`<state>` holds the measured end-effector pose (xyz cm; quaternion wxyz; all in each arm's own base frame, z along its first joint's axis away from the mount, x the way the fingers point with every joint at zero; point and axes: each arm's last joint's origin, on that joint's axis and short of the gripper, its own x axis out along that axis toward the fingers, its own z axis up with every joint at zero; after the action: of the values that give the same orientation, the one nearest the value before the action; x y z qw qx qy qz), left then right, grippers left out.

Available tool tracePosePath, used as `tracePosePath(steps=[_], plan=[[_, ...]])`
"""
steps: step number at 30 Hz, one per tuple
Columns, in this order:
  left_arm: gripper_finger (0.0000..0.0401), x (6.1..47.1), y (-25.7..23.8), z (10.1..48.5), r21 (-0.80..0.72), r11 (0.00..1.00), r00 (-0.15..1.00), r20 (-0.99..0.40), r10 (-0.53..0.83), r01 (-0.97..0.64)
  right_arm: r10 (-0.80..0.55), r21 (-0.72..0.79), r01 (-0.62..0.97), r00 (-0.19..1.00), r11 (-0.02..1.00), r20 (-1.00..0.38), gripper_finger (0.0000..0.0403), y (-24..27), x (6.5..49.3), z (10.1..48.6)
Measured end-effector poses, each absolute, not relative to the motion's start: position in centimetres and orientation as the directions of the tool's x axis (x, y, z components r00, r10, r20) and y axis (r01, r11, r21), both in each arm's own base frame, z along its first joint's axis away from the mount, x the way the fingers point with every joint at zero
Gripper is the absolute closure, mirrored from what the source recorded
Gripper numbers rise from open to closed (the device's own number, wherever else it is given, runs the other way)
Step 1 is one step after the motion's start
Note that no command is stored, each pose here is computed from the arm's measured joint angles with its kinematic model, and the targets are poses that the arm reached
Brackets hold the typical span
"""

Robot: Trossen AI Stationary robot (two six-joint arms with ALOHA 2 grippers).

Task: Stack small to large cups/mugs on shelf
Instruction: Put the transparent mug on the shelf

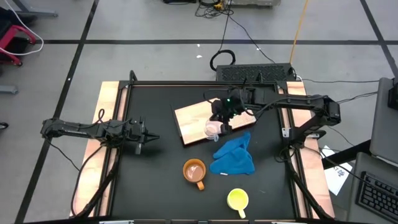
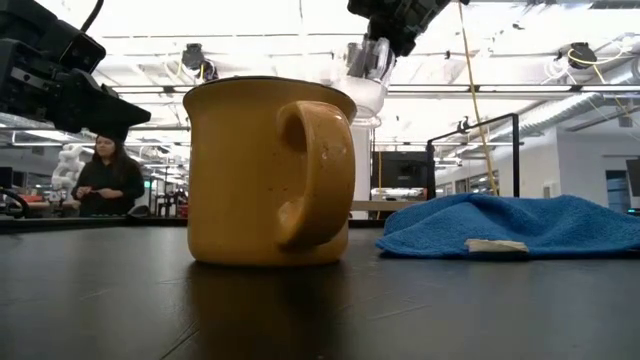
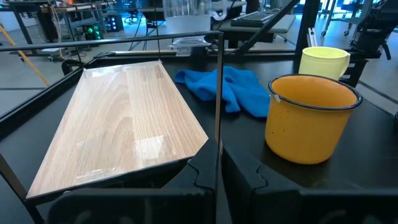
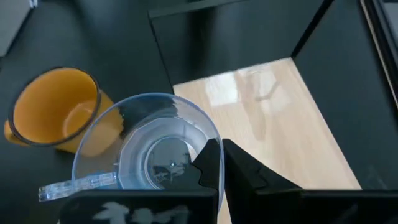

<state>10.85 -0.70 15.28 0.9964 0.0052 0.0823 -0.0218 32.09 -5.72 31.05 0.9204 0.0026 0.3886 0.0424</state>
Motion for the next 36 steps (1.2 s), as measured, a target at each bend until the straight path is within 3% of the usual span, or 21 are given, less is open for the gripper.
tracePosePath(steps=[17,36], plan=[[0.0377,10.8,-0.7,15.3,0.007,0.999,0.985,-0.164,-0.043,0.045,0.144,0.065,-0.146,0.638,0.987,-0.757,0.0403,-8.3,38.1,30.1],[0.0377,10.8,-0.7,15.3,0.007,0.999,0.985,-0.164,-0.043,0.045,0.140,0.001,-0.223,0.608,0.975,-0.782,0.0403,-9.7,40.5,26.8]])
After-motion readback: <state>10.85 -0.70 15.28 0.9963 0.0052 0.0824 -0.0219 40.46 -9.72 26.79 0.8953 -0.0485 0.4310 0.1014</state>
